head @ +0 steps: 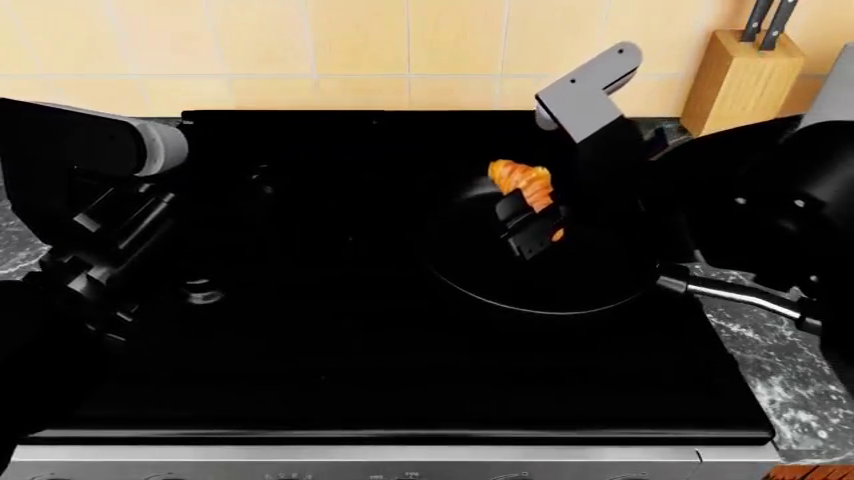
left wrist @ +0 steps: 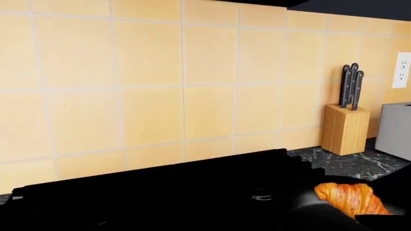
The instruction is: Pick the croissant and place it on the pan. Then turn on the stove to warm the croissant.
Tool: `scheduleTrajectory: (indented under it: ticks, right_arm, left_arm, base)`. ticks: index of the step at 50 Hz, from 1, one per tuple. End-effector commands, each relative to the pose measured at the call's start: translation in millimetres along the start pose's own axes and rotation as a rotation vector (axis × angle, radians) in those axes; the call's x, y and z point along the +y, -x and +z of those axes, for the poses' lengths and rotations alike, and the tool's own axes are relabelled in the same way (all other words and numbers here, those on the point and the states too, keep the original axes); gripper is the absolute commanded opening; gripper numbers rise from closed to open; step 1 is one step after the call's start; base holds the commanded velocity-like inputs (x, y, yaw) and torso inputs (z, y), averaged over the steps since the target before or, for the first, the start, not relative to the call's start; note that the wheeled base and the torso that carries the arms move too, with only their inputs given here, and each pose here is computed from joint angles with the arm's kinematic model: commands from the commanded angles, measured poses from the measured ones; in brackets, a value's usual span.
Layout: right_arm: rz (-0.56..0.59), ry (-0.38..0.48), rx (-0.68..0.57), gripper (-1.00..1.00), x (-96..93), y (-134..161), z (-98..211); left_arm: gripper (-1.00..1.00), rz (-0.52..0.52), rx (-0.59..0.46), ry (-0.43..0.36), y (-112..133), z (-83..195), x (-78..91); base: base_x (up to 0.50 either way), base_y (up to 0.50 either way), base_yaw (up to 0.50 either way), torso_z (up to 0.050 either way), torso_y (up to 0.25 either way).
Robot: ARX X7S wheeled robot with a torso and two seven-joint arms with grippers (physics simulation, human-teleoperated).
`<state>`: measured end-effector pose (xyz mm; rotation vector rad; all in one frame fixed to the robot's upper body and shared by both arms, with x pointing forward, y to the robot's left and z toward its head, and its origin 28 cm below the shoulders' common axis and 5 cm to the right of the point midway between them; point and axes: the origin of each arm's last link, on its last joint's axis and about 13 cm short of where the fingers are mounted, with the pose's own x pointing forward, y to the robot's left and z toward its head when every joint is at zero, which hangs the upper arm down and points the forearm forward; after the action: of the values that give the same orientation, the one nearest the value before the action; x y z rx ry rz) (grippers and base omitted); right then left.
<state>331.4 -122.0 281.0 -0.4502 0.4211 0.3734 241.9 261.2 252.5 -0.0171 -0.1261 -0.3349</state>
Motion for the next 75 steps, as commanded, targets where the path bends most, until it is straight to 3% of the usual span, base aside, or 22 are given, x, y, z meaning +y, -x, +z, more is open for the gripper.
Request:
scheduleTrajectory:
  ticks: [1, 54, 55, 75]
  right_arm:
    - [0.000, 0.023, 0.030, -1.00, -2.3, -5, -1]
    - [0.012, 0.066, 0.118, -1.00, 2.2, -16, -12]
    - [0.011, 0.067, 0.118, 1.00, 2.1, -16, -12]
    - [-0.002, 0.072, 0.093, 1.00, 1.9, -8, -7]
  left_arm:
    - [1.00, 0.003, -0.001, -0.003, 0, 0, 0.8]
    - [1.00, 0.000, 0.008, 0.005, 1, -3, 1.2]
    - [1.00, 0.001, 0.007, 0.005, 1, -3, 1.2]
    - [1.00, 0.004, 0.006, 0.006, 2, -2, 1.9]
  base:
    - [0.00, 0.00, 0.00, 0.000, 0.000]
    - [0.00, 0.00, 0.00, 0.000, 0.000]
    - [0.00, 0.00, 0.00, 0.000, 0.000]
    - [0.00, 0.00, 0.00, 0.000, 0.000]
